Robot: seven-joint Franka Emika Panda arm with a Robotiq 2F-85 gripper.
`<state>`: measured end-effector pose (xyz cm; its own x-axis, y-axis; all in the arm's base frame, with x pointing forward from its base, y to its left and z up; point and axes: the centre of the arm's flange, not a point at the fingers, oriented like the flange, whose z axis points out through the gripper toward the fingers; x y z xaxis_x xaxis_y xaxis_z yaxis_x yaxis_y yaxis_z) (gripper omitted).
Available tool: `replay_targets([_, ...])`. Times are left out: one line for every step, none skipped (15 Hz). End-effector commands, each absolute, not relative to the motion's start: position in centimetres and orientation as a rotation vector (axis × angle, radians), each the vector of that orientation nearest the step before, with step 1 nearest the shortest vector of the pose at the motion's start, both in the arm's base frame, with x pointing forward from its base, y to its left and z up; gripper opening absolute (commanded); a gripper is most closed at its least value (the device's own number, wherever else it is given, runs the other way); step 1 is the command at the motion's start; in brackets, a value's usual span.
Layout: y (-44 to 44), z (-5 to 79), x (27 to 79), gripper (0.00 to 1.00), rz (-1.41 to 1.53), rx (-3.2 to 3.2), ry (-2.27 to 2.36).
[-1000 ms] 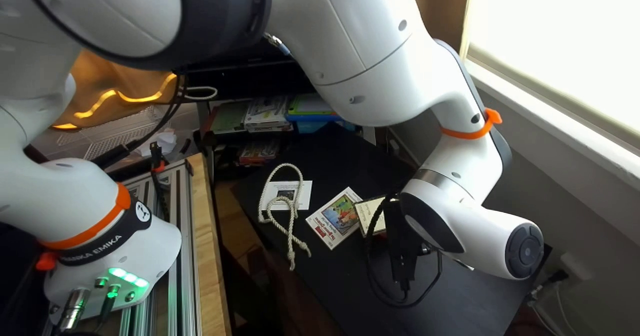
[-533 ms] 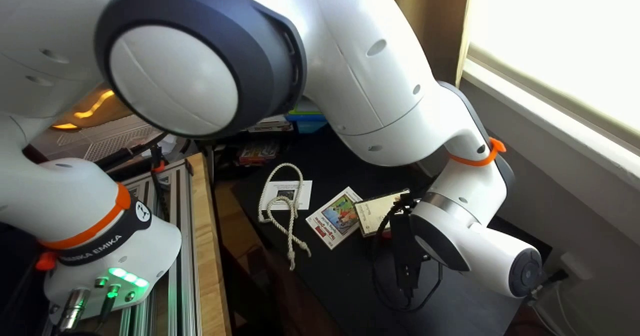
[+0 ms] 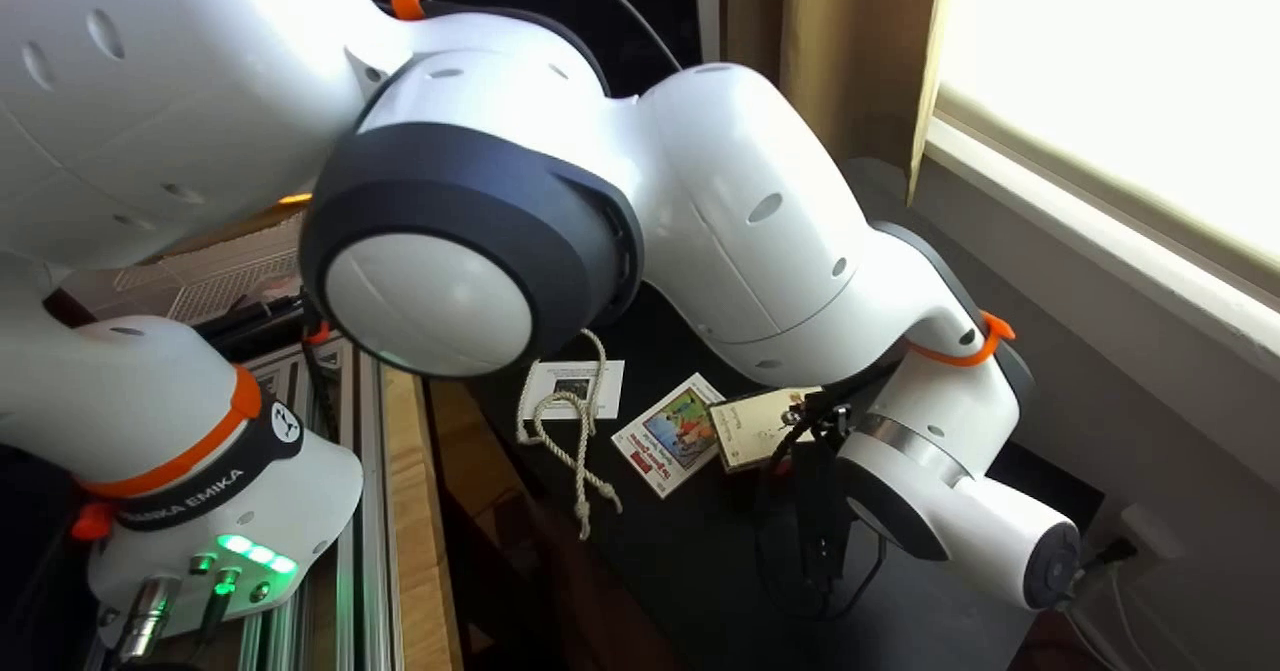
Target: Remove the book from on top of the orange cup, put it on the table and then put the orange cup on the same book
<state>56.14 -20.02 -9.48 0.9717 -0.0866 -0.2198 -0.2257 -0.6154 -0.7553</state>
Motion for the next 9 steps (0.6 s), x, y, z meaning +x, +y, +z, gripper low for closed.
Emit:
replay_targets([-20.8,-12.0,57.9,1.0,0.204,-2.205,0.218])
replay_targets([-20.8,-12.3,58.2,1.0,0.202,-2.203,0.214])
replay_targets([-20.7,-12.6,58.3,1.0,0.202,-2.201,0.212])
replay_targets([-20.7,-12.8,58.5,1.0,0.204,-2.196,0.207])
replay_targets([-20.7,-13.1,58.5,1.0,0.205,-2.195,0.206])
replay_targets([-20.7,-13.3,58.7,1.0,0.204,-2.189,0.205])
replay_targets([-20.8,-13.5,58.7,0.94,0.204,-2.186,0.203])
replay_targets([-20.8,-13.6,58.8,0.87,0.204,-2.179,0.202])
replay_targets([-20.9,-13.8,58.8,0.76,0.205,-2.172,0.2])
